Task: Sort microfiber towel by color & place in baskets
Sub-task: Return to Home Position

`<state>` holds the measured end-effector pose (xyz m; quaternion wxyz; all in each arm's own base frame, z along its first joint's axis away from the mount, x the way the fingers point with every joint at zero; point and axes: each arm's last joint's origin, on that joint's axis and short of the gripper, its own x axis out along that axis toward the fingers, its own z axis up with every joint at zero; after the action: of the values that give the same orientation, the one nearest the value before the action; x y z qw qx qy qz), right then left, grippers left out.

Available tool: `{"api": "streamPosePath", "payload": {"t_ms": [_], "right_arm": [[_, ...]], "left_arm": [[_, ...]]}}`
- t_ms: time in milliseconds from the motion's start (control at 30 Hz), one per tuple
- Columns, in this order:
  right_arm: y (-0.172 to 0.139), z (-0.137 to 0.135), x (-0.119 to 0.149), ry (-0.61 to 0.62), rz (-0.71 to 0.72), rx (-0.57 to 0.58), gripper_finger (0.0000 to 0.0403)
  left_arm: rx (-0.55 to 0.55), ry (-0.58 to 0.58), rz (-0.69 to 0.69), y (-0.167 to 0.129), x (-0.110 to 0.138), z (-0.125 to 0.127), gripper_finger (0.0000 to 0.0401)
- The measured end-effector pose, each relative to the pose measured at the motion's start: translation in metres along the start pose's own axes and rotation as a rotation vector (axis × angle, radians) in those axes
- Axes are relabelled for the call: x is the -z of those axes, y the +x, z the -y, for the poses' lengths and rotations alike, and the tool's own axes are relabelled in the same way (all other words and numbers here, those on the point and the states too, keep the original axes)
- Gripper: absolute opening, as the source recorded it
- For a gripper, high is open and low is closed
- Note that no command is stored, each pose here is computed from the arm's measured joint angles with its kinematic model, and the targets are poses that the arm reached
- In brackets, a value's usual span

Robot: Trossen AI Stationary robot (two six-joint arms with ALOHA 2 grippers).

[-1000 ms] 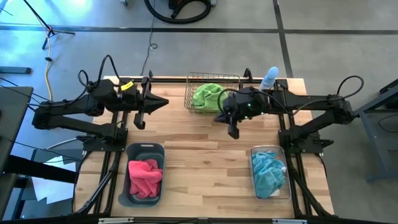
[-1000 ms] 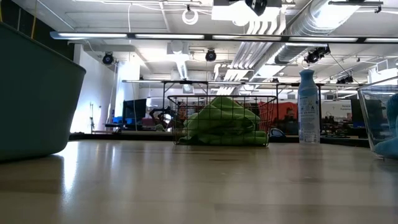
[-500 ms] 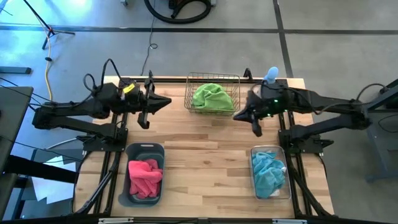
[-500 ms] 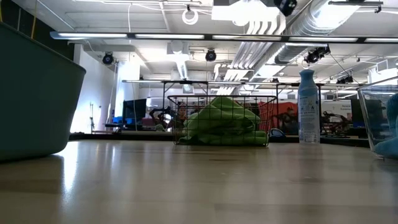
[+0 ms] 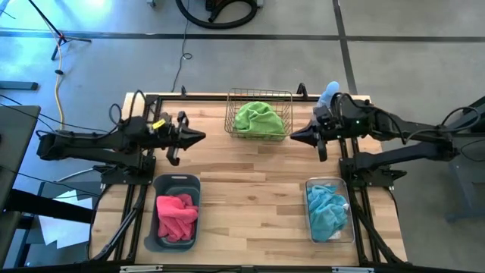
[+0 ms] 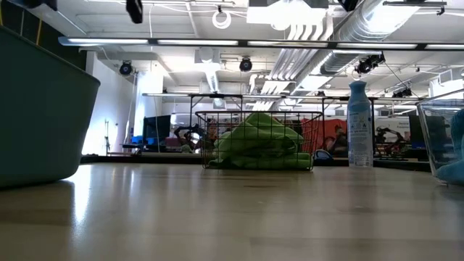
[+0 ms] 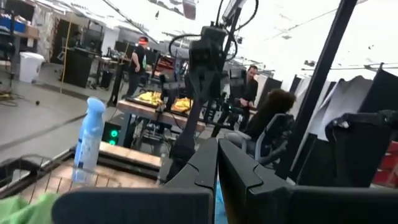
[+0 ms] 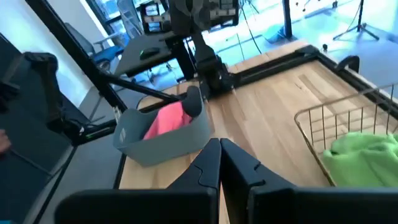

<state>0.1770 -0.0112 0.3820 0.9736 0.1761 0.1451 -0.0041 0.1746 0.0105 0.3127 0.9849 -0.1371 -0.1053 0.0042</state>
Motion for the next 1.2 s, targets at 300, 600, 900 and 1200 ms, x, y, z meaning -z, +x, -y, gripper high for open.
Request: {"api": "streamPosePath", "payload": {"t_ms": [300,600,900,1200], "right_arm": [[0.004,0.0,-0.003,0.045,0.024,-0.004,0.0],[0.002,-0.003,-0.012,0.107,0.131,-0.016,0.0],[0.002,-0.002,-0.013,0.132,0.144,0.009,0.0],[-0.015,-0.005,-0.015,0.117,0.185,-0.008,0.0]], "left_arm": [[0.005,0.028,0.091,-0.052,0.007,-0.001,0.0],[0.01,0.009,0.165,-0.074,0.037,-0.01,0.0],[0.049,-0.042,0.256,-0.084,0.063,-0.017,0.0],[-0.007,-0.068,0.226,-0.089,0.084,-0.025,0.0]]}}
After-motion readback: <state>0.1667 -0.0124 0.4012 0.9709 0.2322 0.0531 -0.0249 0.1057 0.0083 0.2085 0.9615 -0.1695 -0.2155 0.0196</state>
